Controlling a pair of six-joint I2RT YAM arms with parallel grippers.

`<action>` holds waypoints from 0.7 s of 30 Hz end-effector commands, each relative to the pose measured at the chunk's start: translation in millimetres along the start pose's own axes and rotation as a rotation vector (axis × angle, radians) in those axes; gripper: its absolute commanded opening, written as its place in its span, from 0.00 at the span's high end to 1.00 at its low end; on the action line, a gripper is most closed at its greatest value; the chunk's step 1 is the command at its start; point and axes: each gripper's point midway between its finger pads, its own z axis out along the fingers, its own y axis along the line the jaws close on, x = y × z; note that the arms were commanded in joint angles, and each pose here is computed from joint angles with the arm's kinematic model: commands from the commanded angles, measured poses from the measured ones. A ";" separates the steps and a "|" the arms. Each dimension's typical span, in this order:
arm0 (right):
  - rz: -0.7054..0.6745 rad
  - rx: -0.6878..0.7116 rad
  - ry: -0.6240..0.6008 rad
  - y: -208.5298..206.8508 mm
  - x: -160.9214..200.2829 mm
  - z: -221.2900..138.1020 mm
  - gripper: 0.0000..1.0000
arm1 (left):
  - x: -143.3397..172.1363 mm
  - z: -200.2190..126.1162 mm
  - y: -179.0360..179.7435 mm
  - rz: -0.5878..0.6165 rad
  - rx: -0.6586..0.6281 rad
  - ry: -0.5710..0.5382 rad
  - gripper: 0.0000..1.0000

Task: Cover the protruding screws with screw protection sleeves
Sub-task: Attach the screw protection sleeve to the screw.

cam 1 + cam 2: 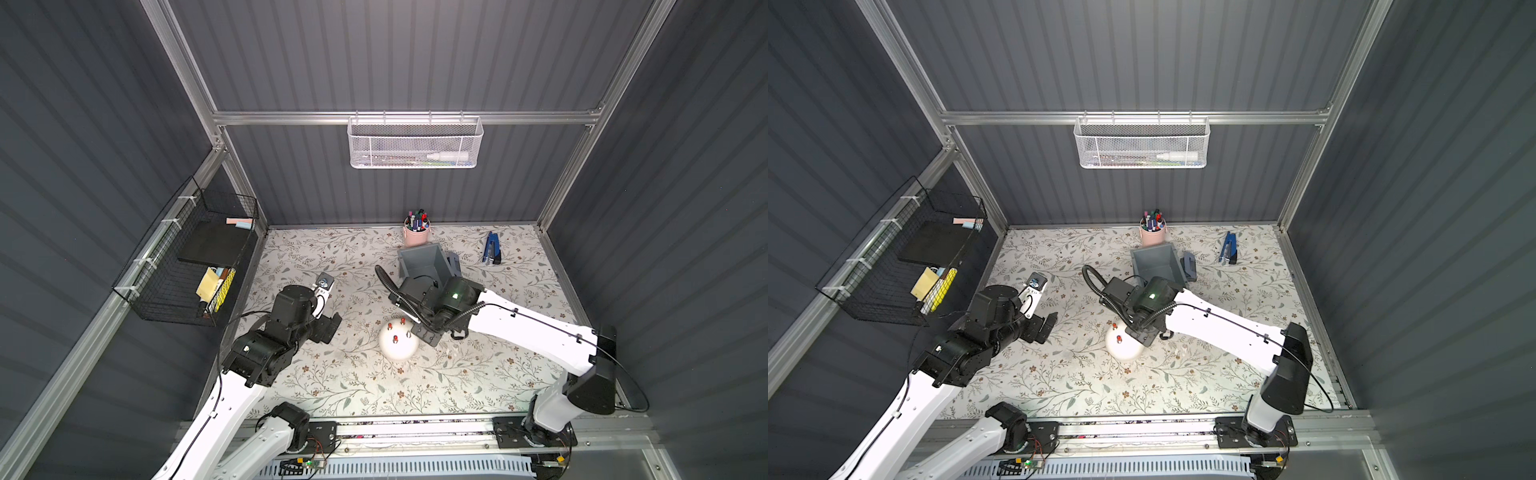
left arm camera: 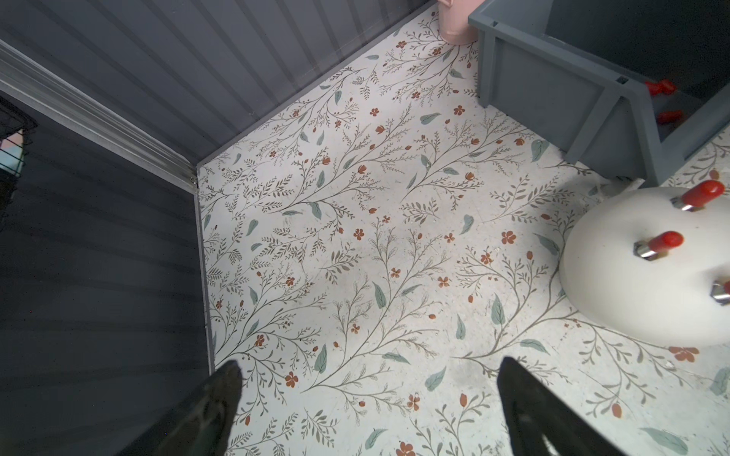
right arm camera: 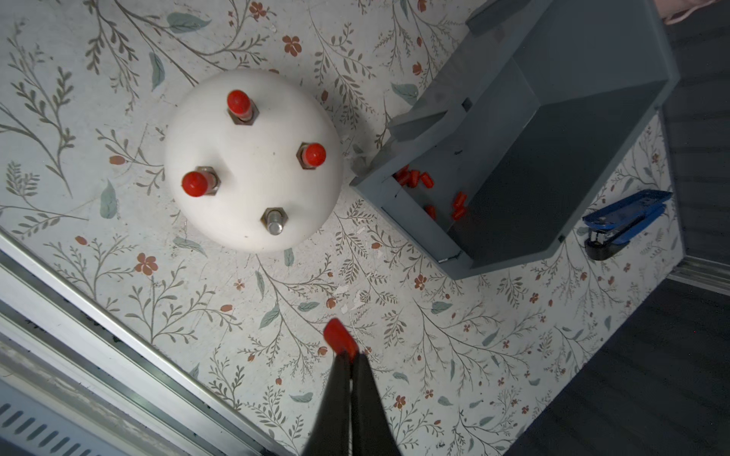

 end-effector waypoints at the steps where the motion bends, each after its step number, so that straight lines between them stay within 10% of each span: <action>1: -0.073 0.047 0.043 0.4 3.2 -1.3 1.00 | -0.6 -8.0 6.7 0.023 -0.026 -0.013 0.01; 21: -0.104 0.027 0.054 21.7 -26.2 26.1 1.00 | -0.5 -12.2 14.2 0.030 -0.066 -0.035 0.00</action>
